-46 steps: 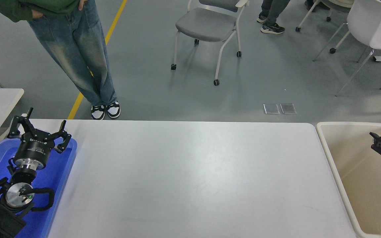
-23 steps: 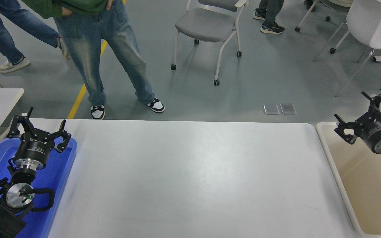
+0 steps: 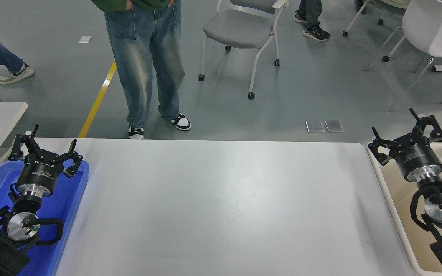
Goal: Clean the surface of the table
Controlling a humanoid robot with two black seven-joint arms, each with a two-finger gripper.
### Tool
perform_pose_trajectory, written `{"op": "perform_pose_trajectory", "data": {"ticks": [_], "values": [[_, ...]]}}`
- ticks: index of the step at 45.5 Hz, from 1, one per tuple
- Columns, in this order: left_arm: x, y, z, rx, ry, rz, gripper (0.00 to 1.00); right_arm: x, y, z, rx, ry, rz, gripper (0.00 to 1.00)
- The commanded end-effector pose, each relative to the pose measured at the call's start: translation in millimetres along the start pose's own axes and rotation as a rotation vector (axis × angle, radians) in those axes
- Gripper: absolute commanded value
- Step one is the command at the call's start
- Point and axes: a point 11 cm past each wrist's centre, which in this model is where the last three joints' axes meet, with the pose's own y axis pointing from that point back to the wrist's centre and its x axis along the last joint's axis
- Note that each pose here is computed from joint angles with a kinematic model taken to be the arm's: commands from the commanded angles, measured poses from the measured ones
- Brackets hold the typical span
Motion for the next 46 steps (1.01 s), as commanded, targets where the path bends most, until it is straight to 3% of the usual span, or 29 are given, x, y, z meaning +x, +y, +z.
{"op": "perform_pose_trajectory", "data": {"ticks": [1,46], "values": [[0,0,-1,0.001,0.000,0.000,1.00,23,5,6,0.016,0.069,0.073,1.00],[0,0,-1,0.001,0.001,0.000,1.00,3,5,19,0.009,0.112,-0.002,1.00]]}}
